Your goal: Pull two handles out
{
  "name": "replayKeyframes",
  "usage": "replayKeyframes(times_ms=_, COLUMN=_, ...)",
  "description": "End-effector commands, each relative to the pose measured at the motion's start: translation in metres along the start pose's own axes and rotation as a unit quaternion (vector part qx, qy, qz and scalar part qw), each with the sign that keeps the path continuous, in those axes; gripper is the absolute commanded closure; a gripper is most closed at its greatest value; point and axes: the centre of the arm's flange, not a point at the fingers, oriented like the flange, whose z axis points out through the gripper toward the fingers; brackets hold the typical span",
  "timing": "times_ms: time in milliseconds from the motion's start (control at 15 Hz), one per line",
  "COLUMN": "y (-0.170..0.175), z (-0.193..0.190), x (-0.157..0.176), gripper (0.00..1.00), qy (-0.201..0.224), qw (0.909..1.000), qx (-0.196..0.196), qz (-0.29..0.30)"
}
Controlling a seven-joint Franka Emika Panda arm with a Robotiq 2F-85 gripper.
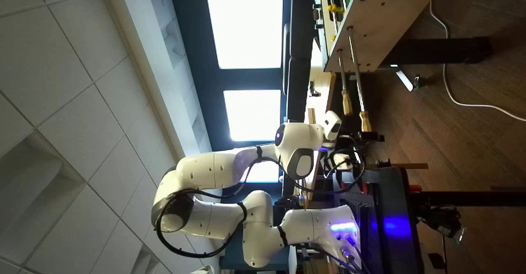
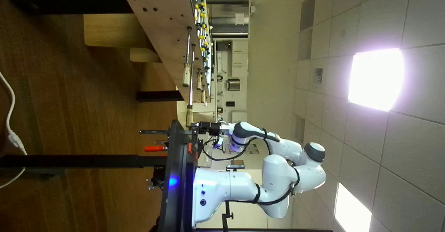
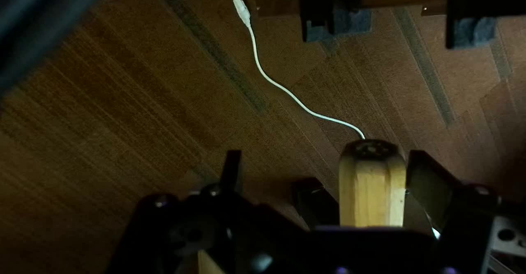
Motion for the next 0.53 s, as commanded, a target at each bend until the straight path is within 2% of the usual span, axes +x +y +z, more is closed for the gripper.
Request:
replayKeyframes(times_ms=0, y=-0.012, z=-0.08, x=-0.005, gripper=0.0, qy=0.02, qw=0.9978, qx=-0.04, qz=-0.049)
replayKeyframes(times_ms=267, y=-0.026, z=-0.126, x=0.047, gripper=0.0, qy=0.066, qw=0.989, qx=-0.083, qz=-0.103)
replayKeyframes(times_ms=467, y=-0.056, z=-0.153, x=0.091, gripper=0.0, qy=0.091, qw=0.9803, qx=-0.104, qz=-0.141)
